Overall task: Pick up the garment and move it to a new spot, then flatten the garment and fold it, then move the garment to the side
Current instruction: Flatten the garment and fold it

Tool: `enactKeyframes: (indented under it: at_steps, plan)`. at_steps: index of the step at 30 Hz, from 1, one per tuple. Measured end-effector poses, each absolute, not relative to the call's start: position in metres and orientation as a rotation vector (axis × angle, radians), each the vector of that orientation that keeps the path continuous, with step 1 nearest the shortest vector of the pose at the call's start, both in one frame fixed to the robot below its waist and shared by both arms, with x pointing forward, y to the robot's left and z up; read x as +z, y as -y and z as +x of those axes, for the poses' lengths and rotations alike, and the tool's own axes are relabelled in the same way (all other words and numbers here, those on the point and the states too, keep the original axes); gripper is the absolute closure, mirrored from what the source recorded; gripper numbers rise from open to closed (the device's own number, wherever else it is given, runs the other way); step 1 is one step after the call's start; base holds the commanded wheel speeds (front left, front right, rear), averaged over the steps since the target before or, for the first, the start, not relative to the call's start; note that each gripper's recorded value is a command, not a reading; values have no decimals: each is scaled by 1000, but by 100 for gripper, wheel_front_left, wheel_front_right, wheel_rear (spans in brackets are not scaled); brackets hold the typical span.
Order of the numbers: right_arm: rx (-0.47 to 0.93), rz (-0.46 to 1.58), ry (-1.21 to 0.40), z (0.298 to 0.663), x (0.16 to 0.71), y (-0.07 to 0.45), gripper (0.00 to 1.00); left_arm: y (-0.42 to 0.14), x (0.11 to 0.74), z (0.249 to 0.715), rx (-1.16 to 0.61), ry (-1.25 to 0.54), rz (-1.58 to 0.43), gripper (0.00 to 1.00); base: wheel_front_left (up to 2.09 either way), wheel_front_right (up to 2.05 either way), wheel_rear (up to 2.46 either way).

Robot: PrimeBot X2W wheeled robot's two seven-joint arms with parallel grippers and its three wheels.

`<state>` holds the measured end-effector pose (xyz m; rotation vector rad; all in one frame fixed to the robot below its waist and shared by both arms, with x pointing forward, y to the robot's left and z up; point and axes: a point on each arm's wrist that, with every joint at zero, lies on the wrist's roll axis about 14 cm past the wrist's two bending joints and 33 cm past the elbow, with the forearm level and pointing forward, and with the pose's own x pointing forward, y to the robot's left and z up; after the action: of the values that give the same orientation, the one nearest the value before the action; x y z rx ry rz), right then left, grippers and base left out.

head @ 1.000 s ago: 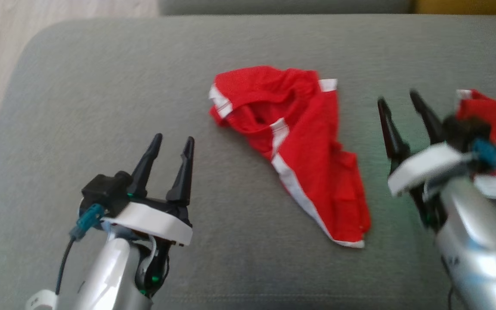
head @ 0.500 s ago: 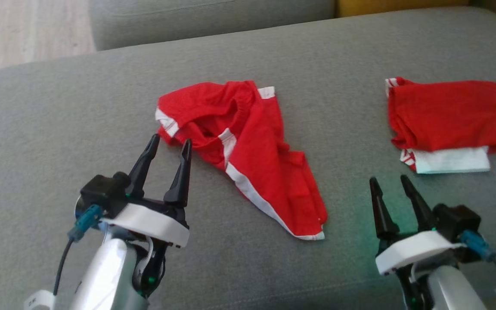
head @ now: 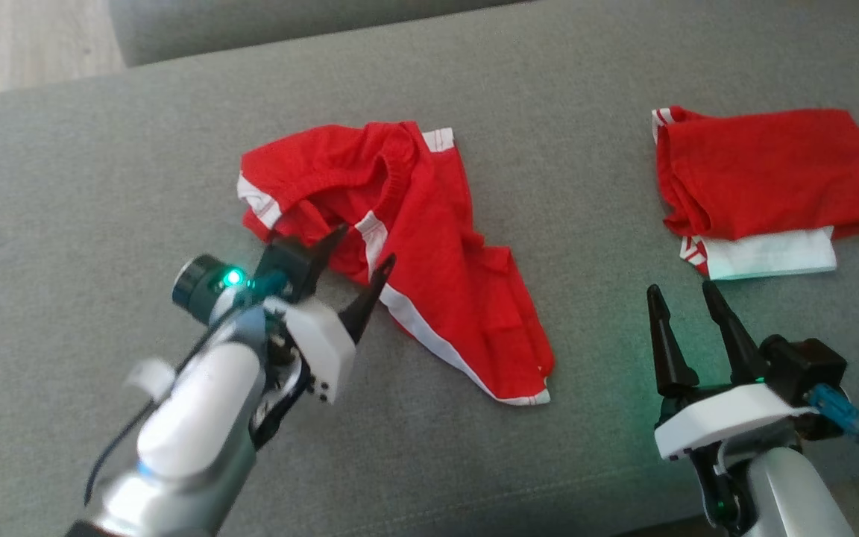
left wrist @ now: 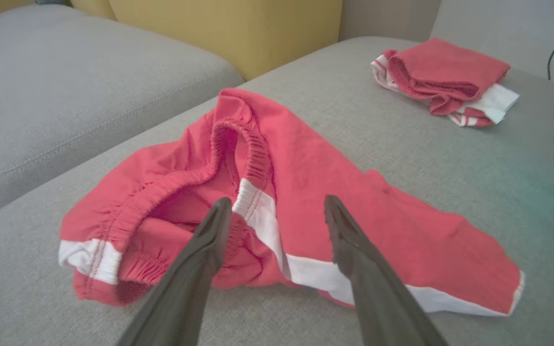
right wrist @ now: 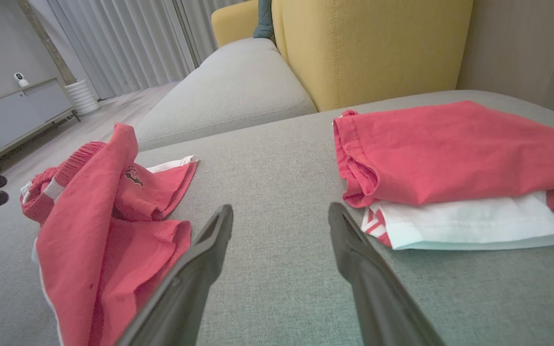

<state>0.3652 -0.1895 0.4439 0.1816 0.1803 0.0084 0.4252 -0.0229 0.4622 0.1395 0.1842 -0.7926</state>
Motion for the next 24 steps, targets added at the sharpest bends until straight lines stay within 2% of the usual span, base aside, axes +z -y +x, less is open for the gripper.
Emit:
enactKeyframes:
  at_steps: [11,21,22,23,24]
  plan:
    - [-34,182,-219,359,431,201,0,28,435,458,-813,-302,265,0,0,0,0]
    - [-50,181,-237,355,426,206,0,27,422,463,-839,-358,282,0,0,0,0]
    - [-51,181,-238,355,425,206,0,27,423,463,-840,-359,277,9,0,0,0]
    - [-52,181,-240,354,425,206,0,28,422,462,-844,-363,273,51,0,0,0]
    - [-52,182,-242,354,424,206,0,29,421,461,-850,-368,269,79,0,0,0]
